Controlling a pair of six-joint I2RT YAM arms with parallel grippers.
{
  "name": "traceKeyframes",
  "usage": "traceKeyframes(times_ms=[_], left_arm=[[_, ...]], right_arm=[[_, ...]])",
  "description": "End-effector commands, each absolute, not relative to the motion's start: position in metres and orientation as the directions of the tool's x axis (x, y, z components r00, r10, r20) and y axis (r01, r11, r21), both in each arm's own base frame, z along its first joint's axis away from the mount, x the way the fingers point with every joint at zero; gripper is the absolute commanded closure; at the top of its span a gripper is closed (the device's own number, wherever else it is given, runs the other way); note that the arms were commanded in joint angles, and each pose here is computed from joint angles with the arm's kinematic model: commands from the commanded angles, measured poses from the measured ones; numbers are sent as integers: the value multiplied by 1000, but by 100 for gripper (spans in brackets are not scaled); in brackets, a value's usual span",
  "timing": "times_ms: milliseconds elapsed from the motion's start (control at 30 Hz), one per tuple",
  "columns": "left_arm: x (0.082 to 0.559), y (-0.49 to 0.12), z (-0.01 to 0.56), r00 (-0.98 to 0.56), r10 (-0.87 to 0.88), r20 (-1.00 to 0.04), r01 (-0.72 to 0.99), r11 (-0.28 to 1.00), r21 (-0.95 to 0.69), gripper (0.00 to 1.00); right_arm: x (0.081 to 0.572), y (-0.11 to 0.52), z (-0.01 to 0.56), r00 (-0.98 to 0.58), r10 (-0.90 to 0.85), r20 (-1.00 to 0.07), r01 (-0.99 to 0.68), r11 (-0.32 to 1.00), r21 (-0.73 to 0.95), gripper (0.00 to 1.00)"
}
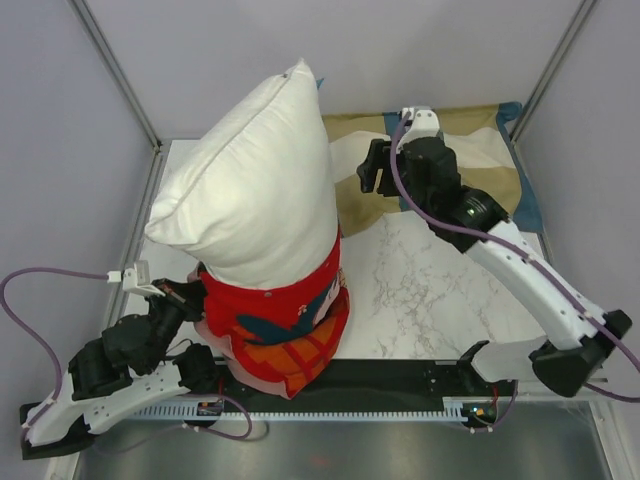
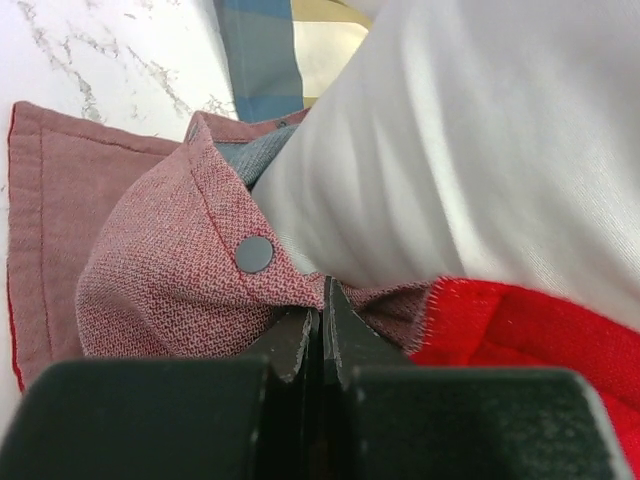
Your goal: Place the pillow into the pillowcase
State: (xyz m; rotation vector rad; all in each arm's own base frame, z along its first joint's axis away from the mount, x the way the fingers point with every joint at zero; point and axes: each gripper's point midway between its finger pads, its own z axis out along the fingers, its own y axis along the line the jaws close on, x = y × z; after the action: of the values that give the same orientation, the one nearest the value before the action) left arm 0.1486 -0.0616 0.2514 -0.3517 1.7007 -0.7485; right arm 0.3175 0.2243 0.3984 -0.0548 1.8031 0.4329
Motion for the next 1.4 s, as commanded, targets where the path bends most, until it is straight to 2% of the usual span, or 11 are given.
traceKeyframes(times_ms=[0,233,400,500,667,900,1200,1367], left_arm=[[144,-56,273,-221,-630,-744,237,706,-668,98],[143,-55,276,-217,-629,-746,245,705,-666,98],[142,-55,277,-217,-626,-749,248,706,-663,98],[142,-54,279,-214,-628,-749,249,706,-663,98],[141,-52,282,-211,-631,-747,255,702,-665,98],[140,-51,285,-209,-632,-746,261,699,-666,98],[139,-50,287,-208,-627,-750,269,701,-661,98],[139,-48,289,-203,-630,-749,269,700,-662,98]], right_arm=[[339,253,337,-509,216,-834,-398,799,450,25],[340,290,323,-642,224,-734,-493,613,618,24],[319,286,334,-636,234,-735,-521,573,633,24],[300,282,340,-651,184,-737,-545,562,622,24],[281,267,329,-656,123,-745,-537,616,575,24],[270,280,265,-725,35,-688,-491,674,552,24],[285,294,232,-740,-4,-672,-449,747,490,25],[298,278,234,-714,64,-697,-383,798,465,25]])
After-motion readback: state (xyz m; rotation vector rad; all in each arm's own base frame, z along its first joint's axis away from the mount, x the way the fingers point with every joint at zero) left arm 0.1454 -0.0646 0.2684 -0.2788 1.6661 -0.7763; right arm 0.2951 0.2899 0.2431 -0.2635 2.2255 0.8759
